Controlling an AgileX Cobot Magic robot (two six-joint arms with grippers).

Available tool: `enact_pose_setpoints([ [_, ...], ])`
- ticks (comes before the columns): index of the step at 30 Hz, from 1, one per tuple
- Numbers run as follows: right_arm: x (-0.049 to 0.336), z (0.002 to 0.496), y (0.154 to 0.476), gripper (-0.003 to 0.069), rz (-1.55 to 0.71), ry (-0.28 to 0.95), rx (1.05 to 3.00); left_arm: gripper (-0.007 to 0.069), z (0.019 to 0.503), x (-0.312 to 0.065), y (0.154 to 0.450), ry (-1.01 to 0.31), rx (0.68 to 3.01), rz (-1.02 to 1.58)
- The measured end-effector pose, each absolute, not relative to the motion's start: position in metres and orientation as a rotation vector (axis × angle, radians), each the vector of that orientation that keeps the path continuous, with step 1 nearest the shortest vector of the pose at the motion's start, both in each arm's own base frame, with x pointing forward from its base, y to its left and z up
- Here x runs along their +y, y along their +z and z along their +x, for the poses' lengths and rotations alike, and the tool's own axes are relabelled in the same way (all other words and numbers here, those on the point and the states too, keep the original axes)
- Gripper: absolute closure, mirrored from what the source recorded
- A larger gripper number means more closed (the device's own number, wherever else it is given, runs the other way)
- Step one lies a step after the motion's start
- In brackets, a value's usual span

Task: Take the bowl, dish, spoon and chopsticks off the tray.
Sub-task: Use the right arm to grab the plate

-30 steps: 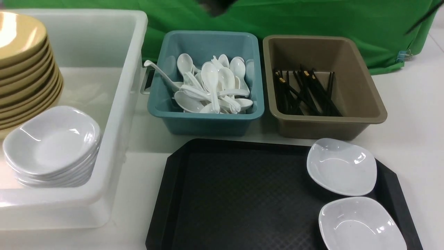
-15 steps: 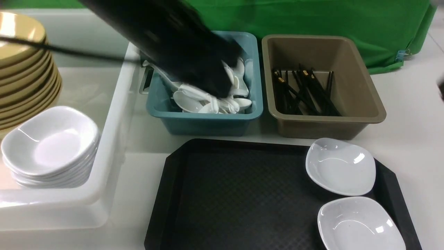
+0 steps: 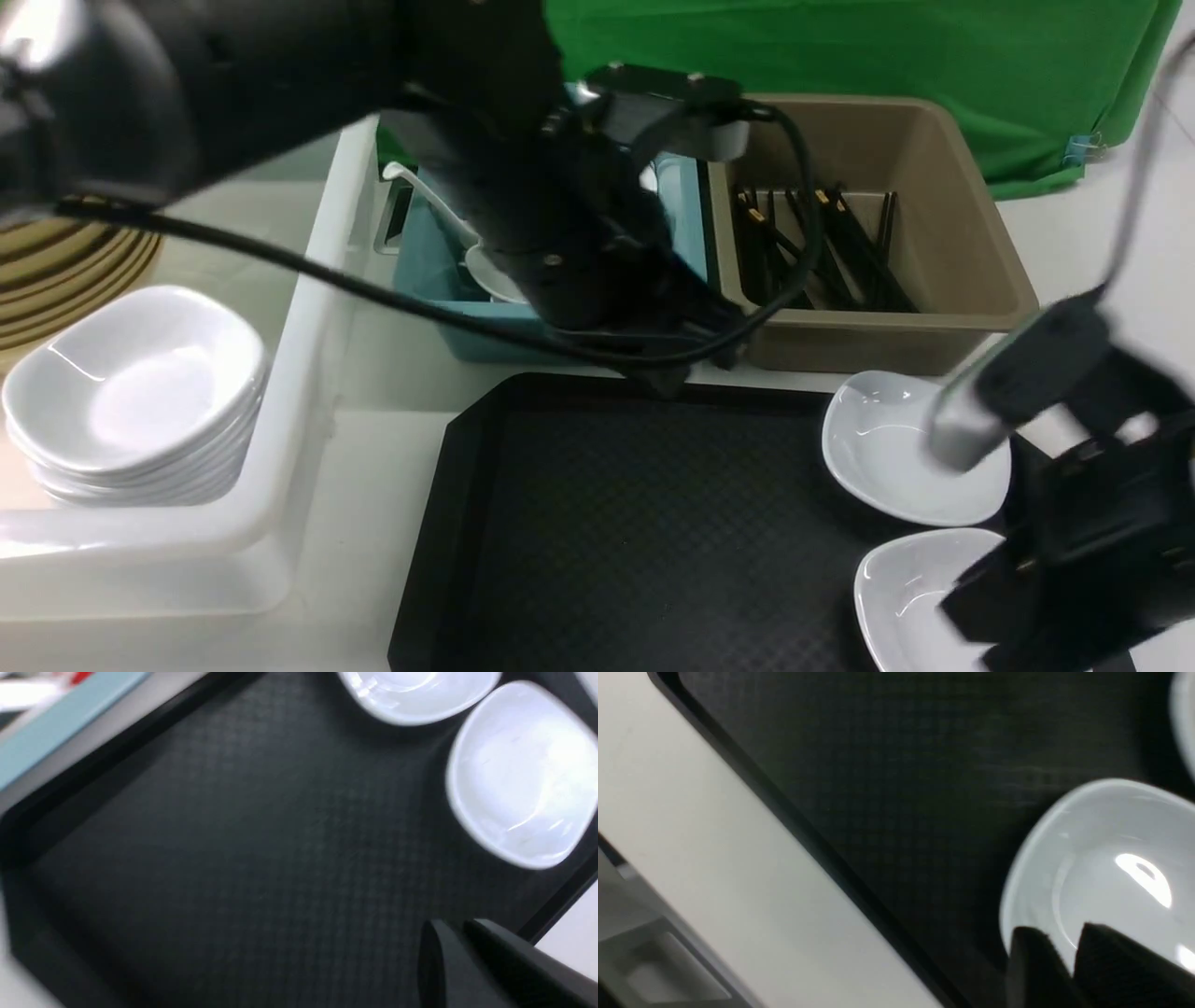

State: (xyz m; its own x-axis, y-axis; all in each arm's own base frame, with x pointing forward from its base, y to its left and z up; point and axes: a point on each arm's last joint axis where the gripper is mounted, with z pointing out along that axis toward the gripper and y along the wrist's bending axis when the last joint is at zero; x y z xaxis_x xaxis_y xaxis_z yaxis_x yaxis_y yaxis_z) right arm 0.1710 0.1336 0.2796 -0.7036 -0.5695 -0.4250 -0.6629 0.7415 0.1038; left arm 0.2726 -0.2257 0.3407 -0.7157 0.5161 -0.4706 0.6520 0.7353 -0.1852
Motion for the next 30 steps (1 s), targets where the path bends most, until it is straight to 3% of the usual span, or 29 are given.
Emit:
enact_pose_setpoints([
  [5,0.157,0.194,0.239,0.0305,-0.897,0.182,2.639,0.0604,0.237,-0.201,0.351,-0.515,2.439,0.926],
  [9,0.163,0.210,0.207,0.0095,-0.828,0.057,2.735,0.0604,0.212,-0.183,0.346,-0.539,2.339,0.928],
  [13,0.169,0.217,0.186,0.0050,-0.794,0.035,2.785,0.0604,0.200,-0.173,0.338,-0.536,2.312,0.906],
  [16,0.173,0.222,0.172,0.0082,-0.760,0.035,2.807,0.0604,0.192,-0.167,0.332,-0.530,2.307,0.901],
  [19,0.175,0.225,0.161,0.0195,-0.766,0.011,2.829,0.0604,0.190,-0.165,0.330,-0.529,2.311,0.903],
  [24,0.175,0.225,0.164,0.0490,-0.748,0.014,2.823,0.0604,0.190,-0.164,0.332,-0.520,2.295,0.903],
  [30,0.176,0.220,0.176,0.0503,-0.766,0.040,2.815,0.0604,0.191,-0.164,0.332,-0.507,2.281,0.906],
])
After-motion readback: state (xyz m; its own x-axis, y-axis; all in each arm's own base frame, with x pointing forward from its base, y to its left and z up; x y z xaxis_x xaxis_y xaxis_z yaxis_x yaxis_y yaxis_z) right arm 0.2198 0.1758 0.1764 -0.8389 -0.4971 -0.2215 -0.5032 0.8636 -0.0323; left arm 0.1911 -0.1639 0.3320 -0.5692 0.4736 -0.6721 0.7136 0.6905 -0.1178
